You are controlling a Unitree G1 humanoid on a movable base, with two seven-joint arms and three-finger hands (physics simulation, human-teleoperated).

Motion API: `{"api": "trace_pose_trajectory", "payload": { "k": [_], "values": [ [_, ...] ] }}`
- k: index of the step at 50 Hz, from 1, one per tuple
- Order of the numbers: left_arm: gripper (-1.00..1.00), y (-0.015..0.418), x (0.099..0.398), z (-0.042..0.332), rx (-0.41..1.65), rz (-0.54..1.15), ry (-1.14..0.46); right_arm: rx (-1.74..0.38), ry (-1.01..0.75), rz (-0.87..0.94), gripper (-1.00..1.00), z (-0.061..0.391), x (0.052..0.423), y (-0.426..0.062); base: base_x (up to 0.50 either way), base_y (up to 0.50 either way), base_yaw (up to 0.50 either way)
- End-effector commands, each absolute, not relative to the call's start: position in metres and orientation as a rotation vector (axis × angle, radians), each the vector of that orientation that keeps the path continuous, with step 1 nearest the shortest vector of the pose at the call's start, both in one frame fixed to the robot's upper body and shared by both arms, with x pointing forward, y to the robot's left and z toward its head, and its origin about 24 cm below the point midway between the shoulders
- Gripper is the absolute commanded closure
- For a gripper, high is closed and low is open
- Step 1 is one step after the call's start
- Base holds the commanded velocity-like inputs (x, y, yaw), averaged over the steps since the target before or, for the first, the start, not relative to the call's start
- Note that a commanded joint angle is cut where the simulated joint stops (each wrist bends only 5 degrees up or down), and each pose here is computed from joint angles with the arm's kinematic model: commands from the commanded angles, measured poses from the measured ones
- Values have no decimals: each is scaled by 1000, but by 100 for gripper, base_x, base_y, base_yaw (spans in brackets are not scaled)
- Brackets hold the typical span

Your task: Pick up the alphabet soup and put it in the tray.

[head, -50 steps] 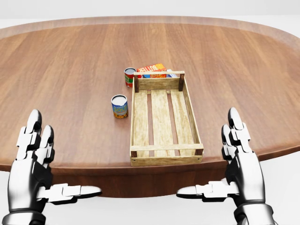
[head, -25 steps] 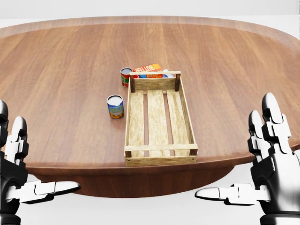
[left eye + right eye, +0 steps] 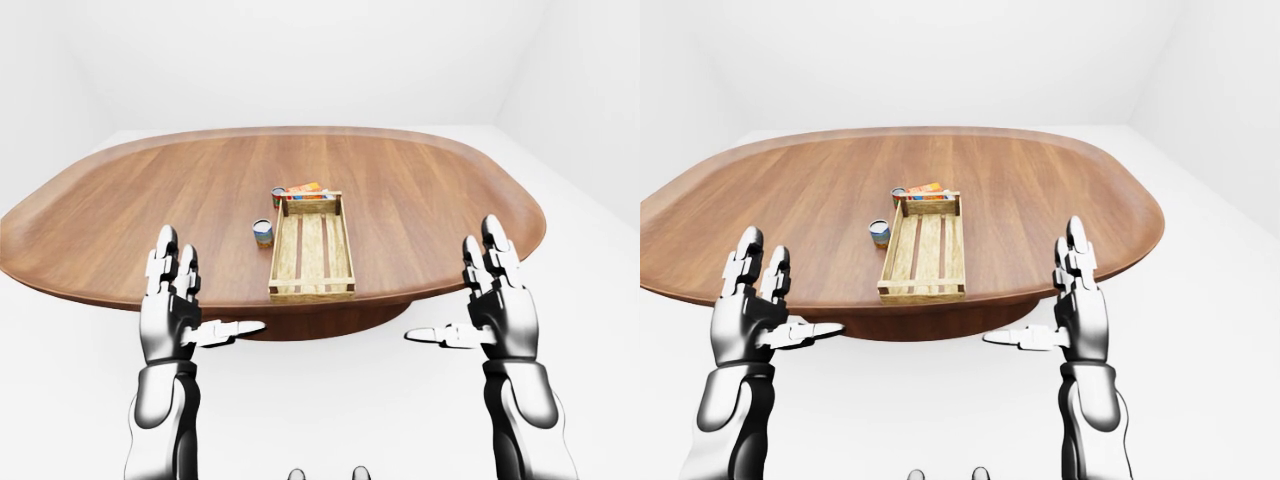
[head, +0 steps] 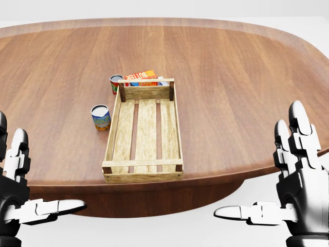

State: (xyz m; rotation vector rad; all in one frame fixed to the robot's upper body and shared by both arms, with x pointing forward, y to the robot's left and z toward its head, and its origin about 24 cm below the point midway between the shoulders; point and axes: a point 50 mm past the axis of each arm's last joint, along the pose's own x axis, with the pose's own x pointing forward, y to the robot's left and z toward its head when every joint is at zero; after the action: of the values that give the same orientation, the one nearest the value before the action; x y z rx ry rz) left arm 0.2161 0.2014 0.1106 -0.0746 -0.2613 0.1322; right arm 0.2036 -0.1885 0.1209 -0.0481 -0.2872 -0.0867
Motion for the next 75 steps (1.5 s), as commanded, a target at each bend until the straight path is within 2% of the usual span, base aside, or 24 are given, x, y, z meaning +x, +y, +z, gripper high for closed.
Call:
{"api": "trace_pose_trajectory", "payload": {
  "k": [1, 75],
  "values": [
    [-100, 203, 216, 110, -82, 135, -260, -56, -297, -81, -100, 123, 203, -186, 20, 0, 0],
    [-100, 201, 218, 113, -59, 119, -268, -46, -322, -48, -100, 129, 200, -181, 49, 0, 0]
  ]
}}
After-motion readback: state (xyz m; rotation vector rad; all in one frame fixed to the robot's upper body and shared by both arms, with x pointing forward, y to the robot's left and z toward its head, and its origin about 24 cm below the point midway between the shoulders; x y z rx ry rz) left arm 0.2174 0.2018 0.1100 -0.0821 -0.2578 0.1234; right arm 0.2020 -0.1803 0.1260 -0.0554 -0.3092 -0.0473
